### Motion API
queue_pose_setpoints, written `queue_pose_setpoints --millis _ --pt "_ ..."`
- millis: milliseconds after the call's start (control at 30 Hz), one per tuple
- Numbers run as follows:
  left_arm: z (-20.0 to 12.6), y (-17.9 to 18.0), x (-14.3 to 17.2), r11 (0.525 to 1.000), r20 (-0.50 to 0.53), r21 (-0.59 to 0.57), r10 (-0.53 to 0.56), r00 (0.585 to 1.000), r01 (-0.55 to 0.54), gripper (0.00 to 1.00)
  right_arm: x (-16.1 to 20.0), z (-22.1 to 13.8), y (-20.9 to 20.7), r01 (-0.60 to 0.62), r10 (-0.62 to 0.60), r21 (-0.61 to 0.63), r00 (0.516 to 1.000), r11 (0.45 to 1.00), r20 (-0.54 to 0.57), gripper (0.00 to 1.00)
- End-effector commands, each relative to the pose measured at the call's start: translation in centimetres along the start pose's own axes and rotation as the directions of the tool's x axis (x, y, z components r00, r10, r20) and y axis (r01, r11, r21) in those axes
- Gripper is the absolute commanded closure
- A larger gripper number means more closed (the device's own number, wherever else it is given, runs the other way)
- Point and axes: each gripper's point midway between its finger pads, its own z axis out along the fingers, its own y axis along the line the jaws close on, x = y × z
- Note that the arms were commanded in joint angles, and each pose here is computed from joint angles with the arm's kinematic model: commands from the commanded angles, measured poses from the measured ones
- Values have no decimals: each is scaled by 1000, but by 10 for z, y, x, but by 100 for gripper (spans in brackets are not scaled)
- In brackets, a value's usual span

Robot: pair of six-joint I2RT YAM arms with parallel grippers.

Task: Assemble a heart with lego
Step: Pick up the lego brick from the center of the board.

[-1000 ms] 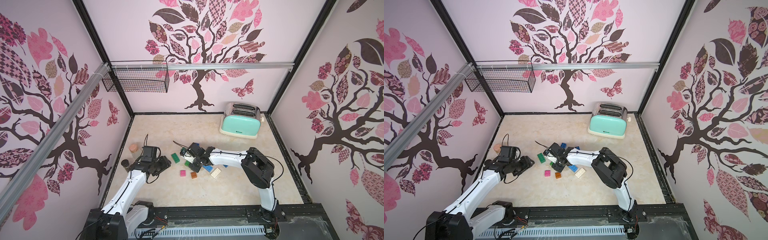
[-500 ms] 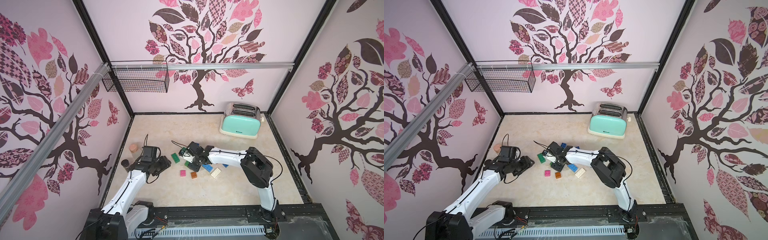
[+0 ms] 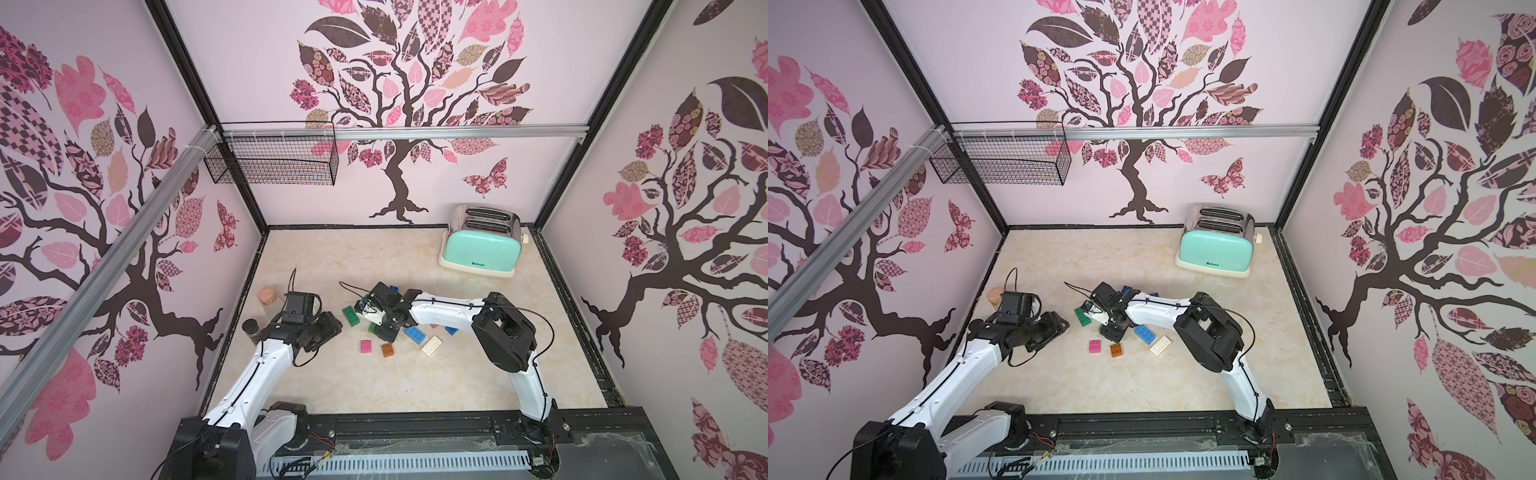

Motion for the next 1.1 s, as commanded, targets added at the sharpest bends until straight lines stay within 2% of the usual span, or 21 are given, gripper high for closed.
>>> queue_pose_setpoints --millis 0,100,233,867,1067 --pt "2 1 0 1000 6 6 -3 1000 3 41 -7 -6 0 10 -10 2 1000 1000 2 56" --pt "2 2 0 1000 4 5 -3 1000 3 41 -9 -5 -1 12 -12 9 1000 1000 -1 50" --pt "3 2 1 1000 1 3 -4 1000 4 41 -13 -6 0 17 -17 0 1000 1000 7 50" --pt "5 5 2 1000 -8 -8 -2 1000 2 41 -11 -2 5 50 -51 -30 999 998 -10 66" --pt "2 7 2 1000 -11 -20 -6 1000 6 41 -19 -18 4 126 -125 -16 991 992 49 73"
